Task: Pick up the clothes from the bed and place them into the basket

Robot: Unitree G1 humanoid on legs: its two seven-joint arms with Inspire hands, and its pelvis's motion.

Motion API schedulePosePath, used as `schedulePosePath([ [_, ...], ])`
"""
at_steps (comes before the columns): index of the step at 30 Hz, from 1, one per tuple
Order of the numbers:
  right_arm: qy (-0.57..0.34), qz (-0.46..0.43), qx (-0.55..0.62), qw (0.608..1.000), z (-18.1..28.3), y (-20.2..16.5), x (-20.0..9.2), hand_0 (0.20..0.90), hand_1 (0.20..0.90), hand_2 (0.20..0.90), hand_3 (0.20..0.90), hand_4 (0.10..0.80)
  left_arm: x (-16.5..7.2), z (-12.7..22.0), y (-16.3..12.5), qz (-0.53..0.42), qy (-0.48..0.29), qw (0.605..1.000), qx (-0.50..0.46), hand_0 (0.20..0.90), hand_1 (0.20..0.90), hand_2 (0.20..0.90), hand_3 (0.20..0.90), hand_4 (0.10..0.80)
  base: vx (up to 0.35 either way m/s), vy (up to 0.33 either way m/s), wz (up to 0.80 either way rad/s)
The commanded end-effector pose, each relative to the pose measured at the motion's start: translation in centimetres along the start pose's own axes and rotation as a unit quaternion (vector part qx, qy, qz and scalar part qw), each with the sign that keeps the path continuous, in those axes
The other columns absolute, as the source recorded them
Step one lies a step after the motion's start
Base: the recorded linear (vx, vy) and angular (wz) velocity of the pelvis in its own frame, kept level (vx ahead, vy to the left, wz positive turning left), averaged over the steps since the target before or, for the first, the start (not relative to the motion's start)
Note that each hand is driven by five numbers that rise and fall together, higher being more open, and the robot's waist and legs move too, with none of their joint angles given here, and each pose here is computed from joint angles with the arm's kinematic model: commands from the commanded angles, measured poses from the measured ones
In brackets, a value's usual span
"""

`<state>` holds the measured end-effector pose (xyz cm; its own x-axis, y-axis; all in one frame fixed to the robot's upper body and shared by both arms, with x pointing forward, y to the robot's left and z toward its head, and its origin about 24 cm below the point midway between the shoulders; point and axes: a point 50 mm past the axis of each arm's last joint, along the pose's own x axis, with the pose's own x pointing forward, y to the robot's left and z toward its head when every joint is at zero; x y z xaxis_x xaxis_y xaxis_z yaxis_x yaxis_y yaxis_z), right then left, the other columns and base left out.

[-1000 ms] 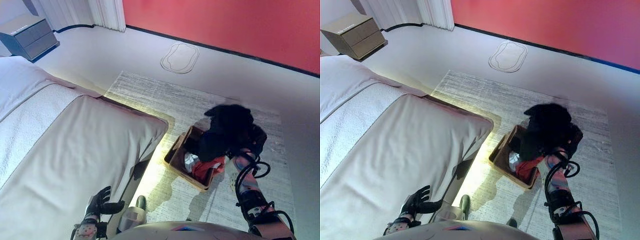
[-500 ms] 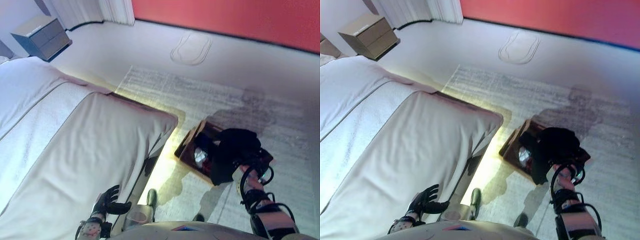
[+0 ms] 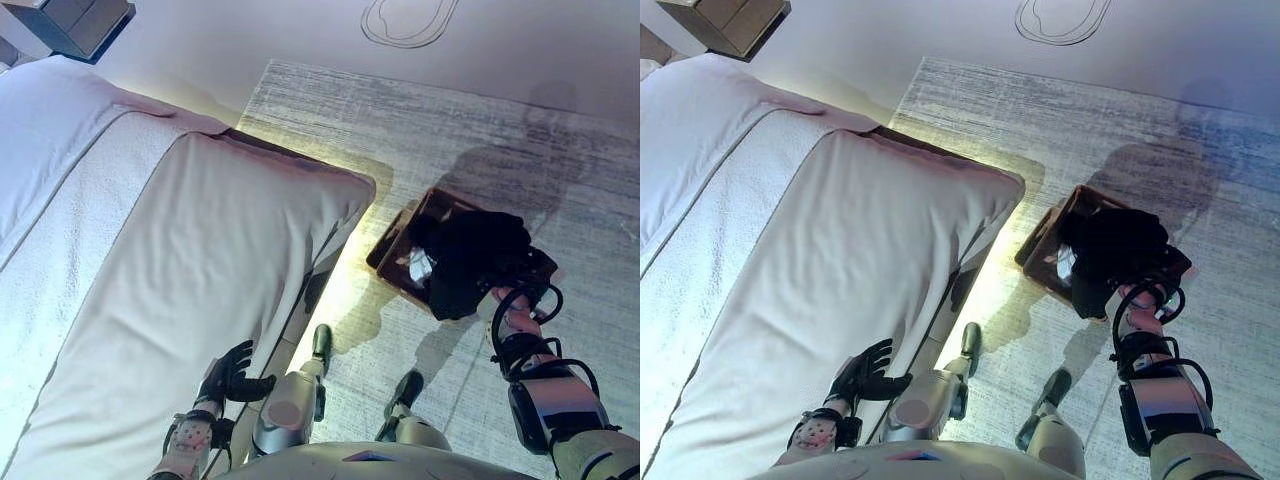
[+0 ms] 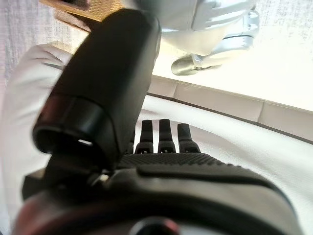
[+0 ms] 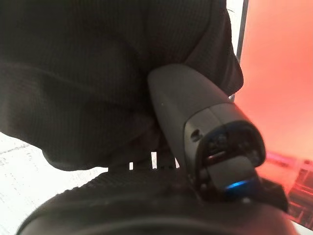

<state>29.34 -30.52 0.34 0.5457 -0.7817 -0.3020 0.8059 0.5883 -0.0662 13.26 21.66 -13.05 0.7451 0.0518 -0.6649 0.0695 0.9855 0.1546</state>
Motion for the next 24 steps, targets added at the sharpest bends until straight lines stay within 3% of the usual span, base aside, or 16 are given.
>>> schedulePosePath([
  [1, -0.163, 0.022, 0.004, 0.986, 9.0, 0.4, 1.2, 0.768, 0.768, 0.768, 0.746, 0.646, 0.6, 1.8, 0.7, -0.005, -0.046, 0.999, 0.016, 0.9, 0.9, 0.9, 0.9, 0.8, 0.047, 0.002, 0.01],
  [2, -0.169, 0.026, -0.006, 0.985, 9.1, 0.4, 1.2, 0.9, 0.9, 0.9, 0.9, 0.8, 0.5, 1.8, 0.7, -0.005, -0.046, 0.999, 0.014, 0.9, 0.9, 0.9, 0.9, 0.8, 0.034, 0.006, 0.02],
  [15, -0.174, 0.088, -0.052, 0.979, 8.6, 0.6, 1.0, 0.9, 0.9, 0.9, 0.9, 0.8, 0.2, 1.1, 0.9, -0.002, -0.037, 0.999, 0.004, 0.9, 0.9, 0.9, 0.9, 0.8, 0.043, 0.002, 0.0],
  [24, -0.139, 0.1, -0.063, 0.983, 5.6, 0.1, 0.9, 0.9, 0.9, 0.9, 0.9, 0.8, 0.2, 1.2, 0.7, -0.005, -0.037, 0.999, 0.01, 0.9, 0.9, 0.9, 0.9, 0.8, 0.0, 0.0, 0.0],
])
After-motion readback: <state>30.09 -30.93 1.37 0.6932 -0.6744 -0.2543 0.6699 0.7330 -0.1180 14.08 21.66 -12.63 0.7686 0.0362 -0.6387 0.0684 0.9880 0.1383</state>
